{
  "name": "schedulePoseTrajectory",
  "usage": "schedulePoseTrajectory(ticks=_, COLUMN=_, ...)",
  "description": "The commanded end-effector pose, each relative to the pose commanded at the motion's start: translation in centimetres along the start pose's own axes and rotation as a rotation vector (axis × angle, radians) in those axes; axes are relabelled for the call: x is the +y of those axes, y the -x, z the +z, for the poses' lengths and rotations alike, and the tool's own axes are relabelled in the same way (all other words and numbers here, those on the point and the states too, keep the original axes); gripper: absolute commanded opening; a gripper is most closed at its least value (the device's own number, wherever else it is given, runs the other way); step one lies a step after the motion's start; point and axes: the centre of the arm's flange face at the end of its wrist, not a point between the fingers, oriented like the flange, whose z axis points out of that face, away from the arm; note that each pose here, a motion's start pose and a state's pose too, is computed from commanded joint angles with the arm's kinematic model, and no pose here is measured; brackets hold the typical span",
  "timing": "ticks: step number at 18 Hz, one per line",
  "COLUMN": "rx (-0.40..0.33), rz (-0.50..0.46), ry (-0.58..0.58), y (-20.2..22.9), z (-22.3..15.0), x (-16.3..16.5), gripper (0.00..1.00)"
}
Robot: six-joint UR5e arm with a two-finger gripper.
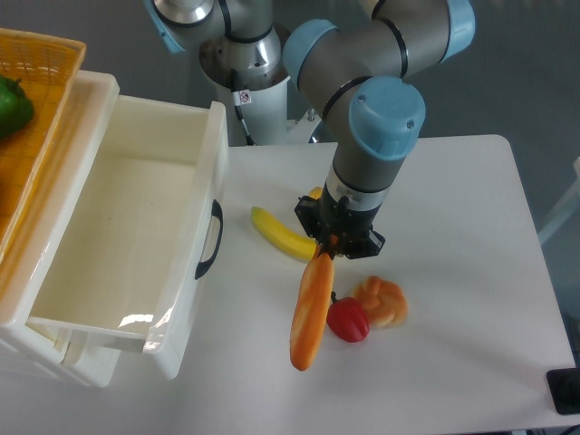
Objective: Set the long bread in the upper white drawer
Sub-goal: 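Lift the long orange bread held in the gripper off the table, then carry the bread toward the open white drawer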
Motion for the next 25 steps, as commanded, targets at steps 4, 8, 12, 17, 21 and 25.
schedulePoseTrajectory(ticks=4, rx=0.006, rz=-0.057, ry=-0.036, y=-1.3, z=-1.5, x=-0.3, gripper=0.0)
schedulePoseTrajectory(ticks=8, rx=0.003, rz=-0.114, ry=-0.082, y=-3.6, z=-4.9, x=-0.2, gripper=0.0)
schedulePoseTrajectory(ticks=12, rx=0.045, rz=-0.156, ry=-0.125, y=-5.7, z=-6.9, x=-0.1, gripper=0.0)
schedulePoseTrajectory(ticks=17, rx=0.053, rz=-0.19, ry=-0.151, y=-10.7, z=-9.2, x=-1.6, gripper=0.0)
schedulePoseTrajectory(ticks=21, rx=0.087, rz=-0.173, ry=-0.174, y=-15.2, z=-11.1, x=-2.0, gripper=0.0)
schedulePoseTrajectory(ticks=25, rx=0.132, rz=-0.156, ry=-0.167, y=-19.7, z=-11.4, x=-2.4, gripper=0.0)
